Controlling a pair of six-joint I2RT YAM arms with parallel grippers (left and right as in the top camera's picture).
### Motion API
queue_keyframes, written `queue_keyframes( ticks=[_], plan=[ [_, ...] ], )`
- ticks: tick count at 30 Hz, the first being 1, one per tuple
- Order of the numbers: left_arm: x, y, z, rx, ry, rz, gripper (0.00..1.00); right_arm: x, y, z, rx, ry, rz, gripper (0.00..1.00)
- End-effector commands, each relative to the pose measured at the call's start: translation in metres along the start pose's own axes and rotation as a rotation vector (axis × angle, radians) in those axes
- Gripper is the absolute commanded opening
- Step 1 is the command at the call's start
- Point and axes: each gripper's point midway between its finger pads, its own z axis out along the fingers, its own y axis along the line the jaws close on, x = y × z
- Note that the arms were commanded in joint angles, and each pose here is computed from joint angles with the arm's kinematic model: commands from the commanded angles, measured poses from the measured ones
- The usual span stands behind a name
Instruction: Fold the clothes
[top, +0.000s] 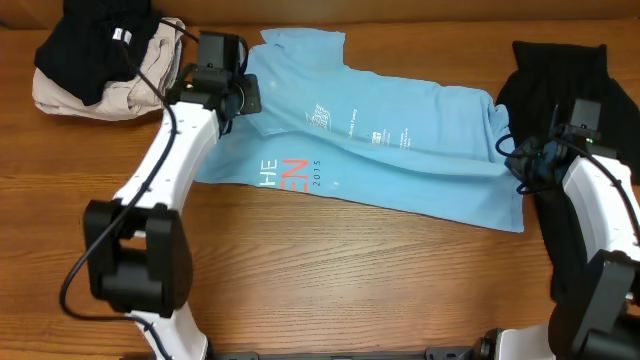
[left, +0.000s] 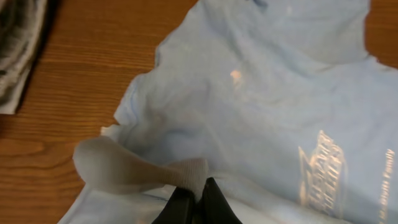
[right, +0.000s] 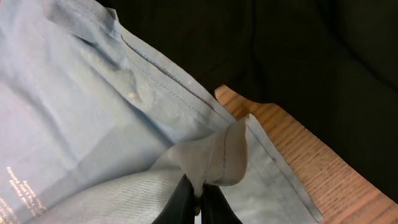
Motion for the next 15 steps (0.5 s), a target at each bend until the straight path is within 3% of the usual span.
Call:
queue_keyframes(
  ticks=[1, 8, 15],
  plan=[
    [0.007, 0.005, 0.024, -0.025, 0.027, 0.015, 0.04, -0.003, -0.001, 0.004, 0.002, -0.004, 0.002, 0.04],
    [0.007, 0.007, 0.016, -0.034, 0.053, 0.016, 0.04, -0.002, -0.002, -0.006, 0.003, 0.004, -0.004, 0.04],
    [-0.011, 0.015, -0.08, -0.04, 0.111, -0.01, 0.04, -0.001, -0.001, -0.083, -0.028, -0.039, -0.051, 0.04]
  ],
)
